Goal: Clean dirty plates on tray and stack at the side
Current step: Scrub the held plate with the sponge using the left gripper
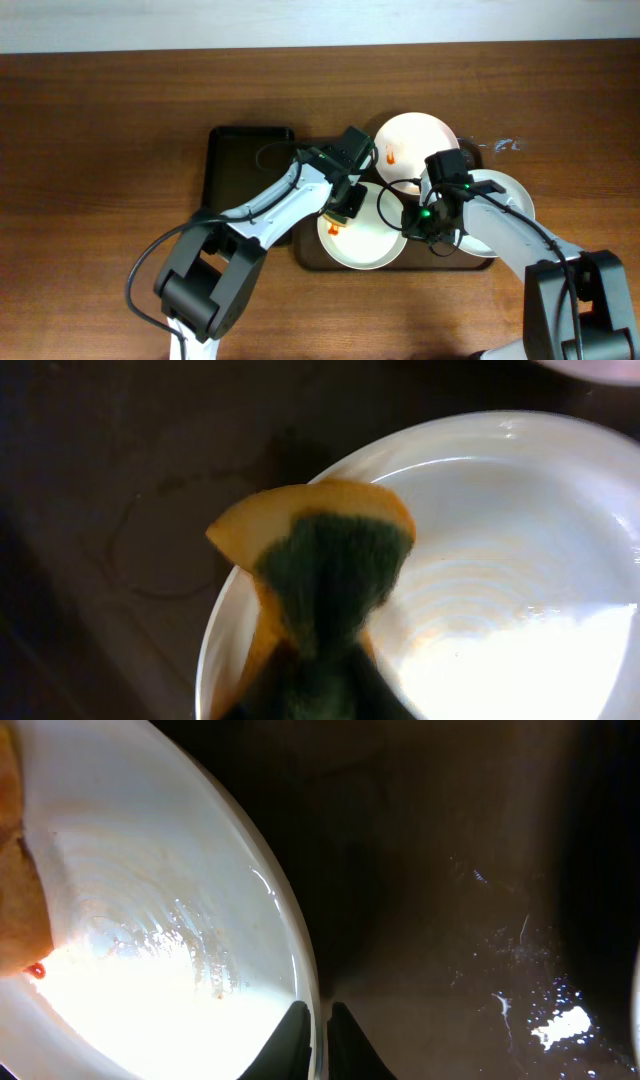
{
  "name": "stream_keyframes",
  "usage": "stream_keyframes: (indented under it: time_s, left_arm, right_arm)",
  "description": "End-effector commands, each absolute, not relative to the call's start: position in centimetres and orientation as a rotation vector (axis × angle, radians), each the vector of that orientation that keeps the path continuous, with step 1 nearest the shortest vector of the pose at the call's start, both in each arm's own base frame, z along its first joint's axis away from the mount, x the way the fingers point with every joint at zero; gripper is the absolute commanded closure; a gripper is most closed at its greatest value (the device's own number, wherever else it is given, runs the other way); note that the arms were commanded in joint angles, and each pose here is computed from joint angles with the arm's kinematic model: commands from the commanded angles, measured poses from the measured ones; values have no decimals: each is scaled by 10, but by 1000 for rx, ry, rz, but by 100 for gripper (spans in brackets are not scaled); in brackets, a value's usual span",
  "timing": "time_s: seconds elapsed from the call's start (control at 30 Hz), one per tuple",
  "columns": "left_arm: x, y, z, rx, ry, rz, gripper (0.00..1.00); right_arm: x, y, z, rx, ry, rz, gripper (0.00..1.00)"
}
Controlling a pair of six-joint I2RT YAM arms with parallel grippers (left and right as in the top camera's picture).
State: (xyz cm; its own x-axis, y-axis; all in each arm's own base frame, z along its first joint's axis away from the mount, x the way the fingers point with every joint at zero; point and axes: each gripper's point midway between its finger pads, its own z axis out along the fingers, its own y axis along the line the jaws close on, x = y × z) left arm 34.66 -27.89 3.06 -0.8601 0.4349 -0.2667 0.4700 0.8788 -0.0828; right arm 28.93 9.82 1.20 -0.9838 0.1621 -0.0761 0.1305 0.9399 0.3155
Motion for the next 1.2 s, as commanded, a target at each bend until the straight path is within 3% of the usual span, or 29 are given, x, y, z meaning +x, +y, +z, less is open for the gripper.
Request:
stream_keyframes:
  time_s: [0.0, 0.07, 0.27, 1.0, 1.17]
  left_arm:
    - [343, -274, 17, 700, 2836, -173, 95]
    - [342, -274, 13, 702, 2845, -167, 100]
    - [335, -269, -11, 715, 2909, -134, 100]
    - [285, -261, -13, 752, 3125, -233, 100]
    - [265, -285, -5, 760, 3175, -521, 100]
  right_arm:
    - [285, 99, 8, 235, 3009, 471, 94]
    - [285, 99, 8, 235, 3008, 472, 96]
    - [284, 98, 7, 239, 3015, 470, 96]
    - [280, 98, -15, 320, 3072, 464, 96]
    - [280, 98, -15, 319, 3073, 464, 96]
